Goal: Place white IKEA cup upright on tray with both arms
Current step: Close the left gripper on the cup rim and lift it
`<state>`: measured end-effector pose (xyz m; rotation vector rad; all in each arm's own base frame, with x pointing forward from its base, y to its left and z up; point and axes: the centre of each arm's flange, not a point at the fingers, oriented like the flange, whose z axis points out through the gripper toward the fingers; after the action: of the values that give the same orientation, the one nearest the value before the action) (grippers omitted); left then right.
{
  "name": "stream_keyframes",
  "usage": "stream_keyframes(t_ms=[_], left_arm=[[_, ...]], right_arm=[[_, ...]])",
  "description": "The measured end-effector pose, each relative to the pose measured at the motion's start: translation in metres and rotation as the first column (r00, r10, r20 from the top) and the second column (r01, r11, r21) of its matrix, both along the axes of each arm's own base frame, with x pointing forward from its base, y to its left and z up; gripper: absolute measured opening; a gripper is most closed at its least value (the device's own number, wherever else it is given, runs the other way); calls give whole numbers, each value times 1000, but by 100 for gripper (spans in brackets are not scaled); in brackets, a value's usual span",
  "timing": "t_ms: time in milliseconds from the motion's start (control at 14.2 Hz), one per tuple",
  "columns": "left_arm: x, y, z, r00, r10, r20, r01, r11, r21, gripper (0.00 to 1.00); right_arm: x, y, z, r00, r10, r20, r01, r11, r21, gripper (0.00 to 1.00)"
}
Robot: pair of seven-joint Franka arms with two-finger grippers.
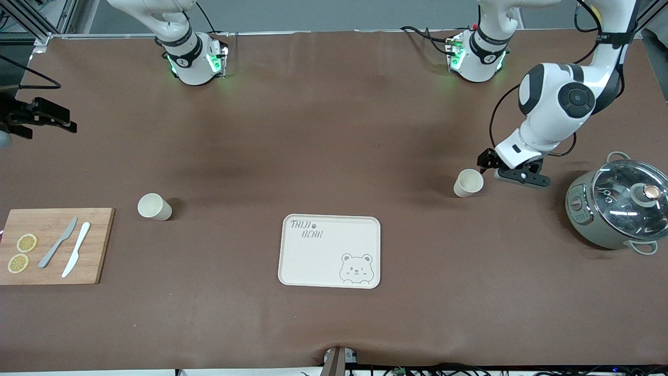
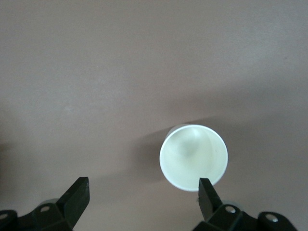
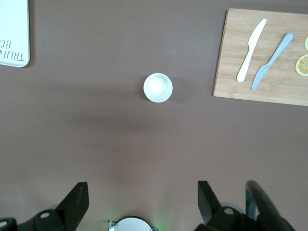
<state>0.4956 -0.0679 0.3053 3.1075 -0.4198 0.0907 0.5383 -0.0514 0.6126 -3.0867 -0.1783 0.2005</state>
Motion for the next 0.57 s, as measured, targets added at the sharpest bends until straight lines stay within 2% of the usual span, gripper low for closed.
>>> stream_keyframes(t_ms=[565], left_arm=[[1, -1, -61, 999, 0, 41, 0, 1000, -14, 100]], right_arm=[[0, 0, 0, 1000, 0, -1, 0, 1000, 0, 100]])
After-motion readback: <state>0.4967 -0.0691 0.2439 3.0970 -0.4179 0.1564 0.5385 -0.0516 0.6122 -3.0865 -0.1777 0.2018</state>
